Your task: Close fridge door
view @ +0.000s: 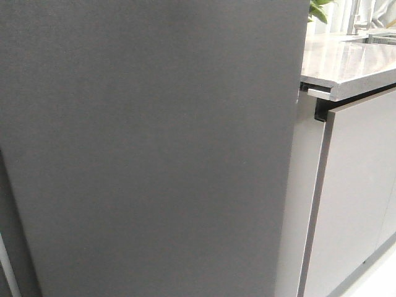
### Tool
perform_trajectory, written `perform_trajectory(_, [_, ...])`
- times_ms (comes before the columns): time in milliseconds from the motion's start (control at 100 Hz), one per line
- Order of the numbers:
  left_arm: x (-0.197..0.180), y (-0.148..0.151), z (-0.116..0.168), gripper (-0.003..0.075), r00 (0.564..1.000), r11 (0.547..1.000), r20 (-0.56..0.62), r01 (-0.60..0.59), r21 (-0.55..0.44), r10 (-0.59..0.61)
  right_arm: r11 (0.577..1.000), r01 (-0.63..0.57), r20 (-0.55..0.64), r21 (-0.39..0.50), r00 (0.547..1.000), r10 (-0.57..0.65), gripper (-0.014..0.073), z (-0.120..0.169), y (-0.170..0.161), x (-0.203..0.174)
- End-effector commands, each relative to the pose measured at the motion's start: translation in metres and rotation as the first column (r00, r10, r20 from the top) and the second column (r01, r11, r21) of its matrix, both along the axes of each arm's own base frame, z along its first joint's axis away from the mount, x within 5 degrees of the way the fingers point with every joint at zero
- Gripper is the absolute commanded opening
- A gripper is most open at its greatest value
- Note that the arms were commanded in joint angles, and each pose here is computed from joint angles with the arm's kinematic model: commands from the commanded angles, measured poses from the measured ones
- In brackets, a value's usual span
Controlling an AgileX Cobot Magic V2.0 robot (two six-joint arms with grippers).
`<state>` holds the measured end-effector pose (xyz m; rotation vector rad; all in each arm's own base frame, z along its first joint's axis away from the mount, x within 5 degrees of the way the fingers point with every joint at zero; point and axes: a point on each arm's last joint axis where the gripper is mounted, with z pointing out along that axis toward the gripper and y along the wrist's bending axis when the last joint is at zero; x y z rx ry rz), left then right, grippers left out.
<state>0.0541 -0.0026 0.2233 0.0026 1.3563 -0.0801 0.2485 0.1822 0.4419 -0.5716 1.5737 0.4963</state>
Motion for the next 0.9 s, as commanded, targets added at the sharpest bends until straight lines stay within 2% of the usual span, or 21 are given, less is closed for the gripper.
perform_trajectory(0, [0.0,0.001,-0.005,-0.002,0.999,1.0,0.047,-0.005,-0.011,0.006,0.997,0.037,0.116,0.065,0.992,-0.045,-0.0043,0.029,-0.032,-0.03])
perform_trajectory(100, [0.0,0.001,-0.005,-0.002,0.999,1.0,0.047,-0.005,-0.011,0.006,0.997,0.044,0.125,0.07,0.991,-0.053,-0.0043,0.025,-0.054,-0.059])
perform_trajectory(220, [0.0,0.001,-0.005,-0.002,0.999,1.0,0.047,-0.005,-0.011,0.006,0.992,0.037,0.135,0.117,0.989,-0.053,-0.0043,0.02,-0.078,-0.097])
perform_trajectory(450, [0.0,0.001,-0.005,-0.002,0.999,1.0,0.047,-0.005,-0.011,0.006,0.99,0.016,0.14,0.141,0.99,-0.036,-0.0043,-0.006,-0.112,-0.152])
perform_trajectory(630, [0.0,0.001,-0.005,-0.002,0.999,1.0,0.047,-0.005,-0.011,0.006,0.992,0.003,0.101,0.129,0.995,-0.016,-0.0043,-0.024,-0.12,-0.167])
perform_trajectory(779, [0.0,0.001,-0.005,-0.002,0.999,1.0,0.047,-0.005,-0.011,0.006,0.993,0.008,0.109,0.122,0.994,-0.021,-0.004,-0.025,-0.122,-0.17])
perform_trajectory(889, [0.0,0.001,-0.005,-0.002,0.999,1.0,0.047,-0.005,-0.011,0.006,0.991,0.058,0.119,0.123,0.99,-0.073,-0.004,-0.024,-0.127,-0.168])
